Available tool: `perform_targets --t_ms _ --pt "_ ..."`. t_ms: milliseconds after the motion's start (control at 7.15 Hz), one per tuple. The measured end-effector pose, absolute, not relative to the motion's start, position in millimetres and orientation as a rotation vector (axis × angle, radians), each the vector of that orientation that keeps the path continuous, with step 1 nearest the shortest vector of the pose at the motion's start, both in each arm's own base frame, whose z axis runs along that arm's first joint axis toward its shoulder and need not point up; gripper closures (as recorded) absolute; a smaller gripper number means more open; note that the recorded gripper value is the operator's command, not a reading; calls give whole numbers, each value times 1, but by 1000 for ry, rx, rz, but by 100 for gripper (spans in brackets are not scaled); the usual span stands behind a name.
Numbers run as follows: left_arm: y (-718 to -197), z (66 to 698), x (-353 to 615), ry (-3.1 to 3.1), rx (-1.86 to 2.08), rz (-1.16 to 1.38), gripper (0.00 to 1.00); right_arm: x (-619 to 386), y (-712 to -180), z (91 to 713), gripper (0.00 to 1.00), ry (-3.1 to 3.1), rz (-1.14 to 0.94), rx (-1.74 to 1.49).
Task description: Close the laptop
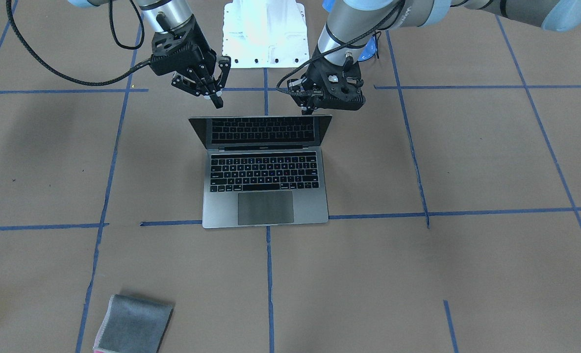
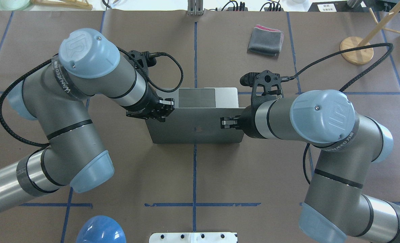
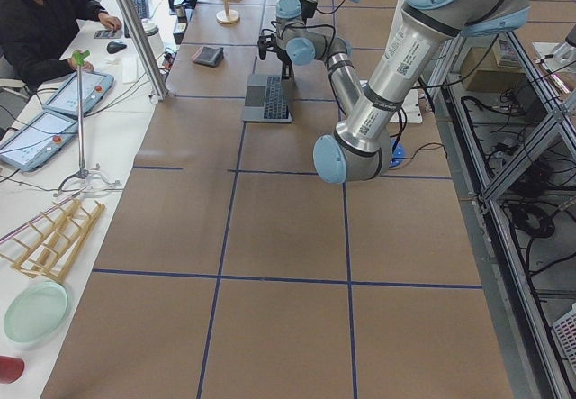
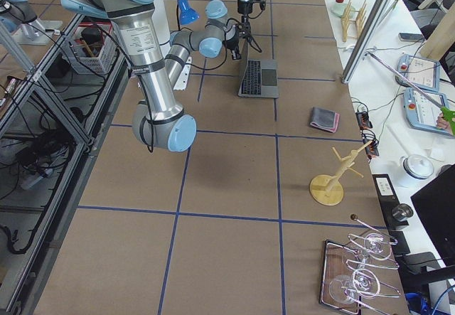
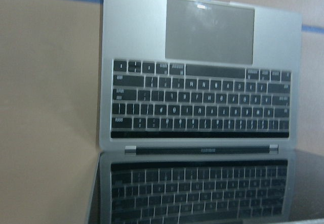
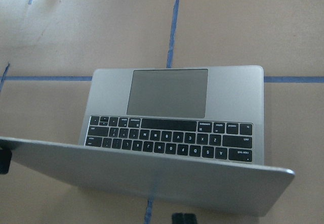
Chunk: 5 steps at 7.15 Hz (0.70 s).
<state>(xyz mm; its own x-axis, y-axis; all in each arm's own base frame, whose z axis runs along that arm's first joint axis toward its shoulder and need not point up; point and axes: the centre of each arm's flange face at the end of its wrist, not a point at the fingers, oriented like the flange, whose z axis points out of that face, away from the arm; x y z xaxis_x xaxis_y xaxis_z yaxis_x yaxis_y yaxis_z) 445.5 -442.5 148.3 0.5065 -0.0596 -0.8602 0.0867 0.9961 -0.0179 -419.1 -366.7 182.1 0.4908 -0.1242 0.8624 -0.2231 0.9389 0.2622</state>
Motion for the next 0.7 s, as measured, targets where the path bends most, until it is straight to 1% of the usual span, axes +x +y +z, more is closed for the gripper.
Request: perform_targets --t_ms 280,699 --pt "-474 151 454 1018 46 -99 100 -434 -396 188 99 -1023 93 361" --pt "-503 173 480 1009 48 -104 100 -475 -441 200 100 -964 122 339"
